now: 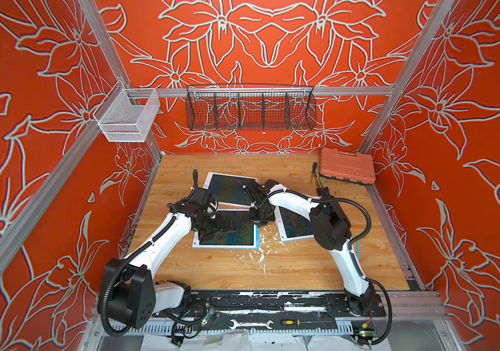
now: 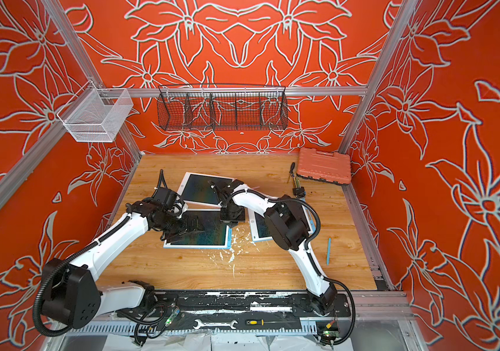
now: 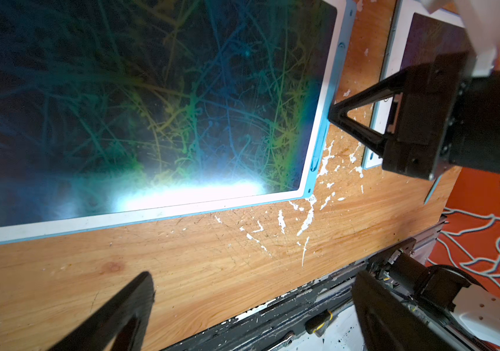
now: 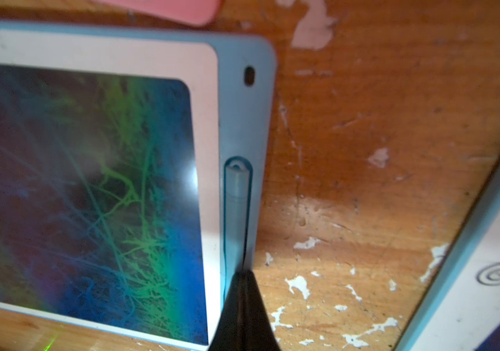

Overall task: Place the stylus back onto the writing tablet
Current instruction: Place the stylus on the writing tablet.

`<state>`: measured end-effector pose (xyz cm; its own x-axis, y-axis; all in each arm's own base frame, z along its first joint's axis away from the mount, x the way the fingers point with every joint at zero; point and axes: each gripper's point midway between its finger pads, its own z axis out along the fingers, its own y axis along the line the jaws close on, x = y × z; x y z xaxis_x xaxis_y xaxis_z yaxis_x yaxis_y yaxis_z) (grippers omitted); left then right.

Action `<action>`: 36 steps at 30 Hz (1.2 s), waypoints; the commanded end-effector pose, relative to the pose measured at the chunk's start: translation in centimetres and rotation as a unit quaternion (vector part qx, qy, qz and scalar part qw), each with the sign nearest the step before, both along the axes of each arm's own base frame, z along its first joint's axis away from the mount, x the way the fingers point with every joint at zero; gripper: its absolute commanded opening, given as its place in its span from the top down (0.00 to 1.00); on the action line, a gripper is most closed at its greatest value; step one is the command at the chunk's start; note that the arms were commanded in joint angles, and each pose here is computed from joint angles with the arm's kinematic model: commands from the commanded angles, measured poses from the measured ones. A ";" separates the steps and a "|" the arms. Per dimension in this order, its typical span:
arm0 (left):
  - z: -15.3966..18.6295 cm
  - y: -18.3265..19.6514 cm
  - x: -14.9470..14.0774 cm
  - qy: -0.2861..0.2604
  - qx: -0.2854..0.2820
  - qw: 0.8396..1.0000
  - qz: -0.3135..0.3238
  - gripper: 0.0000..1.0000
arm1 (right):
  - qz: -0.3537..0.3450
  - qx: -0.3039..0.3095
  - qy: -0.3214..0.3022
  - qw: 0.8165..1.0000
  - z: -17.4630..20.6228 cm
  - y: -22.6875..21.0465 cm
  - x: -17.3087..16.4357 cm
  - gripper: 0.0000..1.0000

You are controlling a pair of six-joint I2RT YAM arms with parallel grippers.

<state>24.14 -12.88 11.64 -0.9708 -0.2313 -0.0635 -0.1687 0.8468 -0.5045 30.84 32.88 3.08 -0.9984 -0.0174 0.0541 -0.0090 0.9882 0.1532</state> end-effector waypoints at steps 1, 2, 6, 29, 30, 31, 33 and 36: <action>0.5 0.2 -0.2 -0.005 -0.001 1.000 -0.001 0.00 | -0.003 -0.022 0.001 1.000 -1.0 -0.6 0.3 0.96; 0.5 0.1 -0.2 -0.005 -0.001 1.000 -0.002 0.00 | -0.004 -0.021 0.001 1.000 -1.0 -0.6 0.4 0.96; 0.4 0.2 -0.2 -0.005 -0.001 1.000 -0.001 0.01 | -0.004 -0.020 -0.004 1.000 -0.9 -0.5 0.5 0.96; 0.7 0.3 -0.2 -0.011 -0.001 1.000 0.003 0.01 | -0.009 -0.018 -0.035 0.999 1.2 -0.9 1.1 0.82; 0.7 0.3 -0.3 -0.010 0.000 1.000 0.003 0.00 | -0.009 -0.019 -0.036 0.999 1.3 -0.9 1.2 0.82; 0.7 0.3 -0.2 -0.012 0.000 1.000 0.003 0.00 | -0.010 -0.018 -0.037 0.999 1.5 -0.9 1.2 0.82; 0.6 0.3 -0.3 -0.010 0.000 1.000 0.003 0.00 | -0.008 -0.017 -0.039 0.999 1.6 -0.9 1.2 0.83; 0.4 0.3 -0.4 -0.006 -0.001 1.000 0.003 0.00 | -0.008 -0.015 -0.037 0.999 1.5 -0.8 1.2 0.84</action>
<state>24.13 -12.88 12.05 -0.9695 -0.2323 -0.0784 -0.1612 0.8449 -0.5100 31.41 32.47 3.05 -0.9996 -0.0212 0.0211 -0.0184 0.9917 0.1275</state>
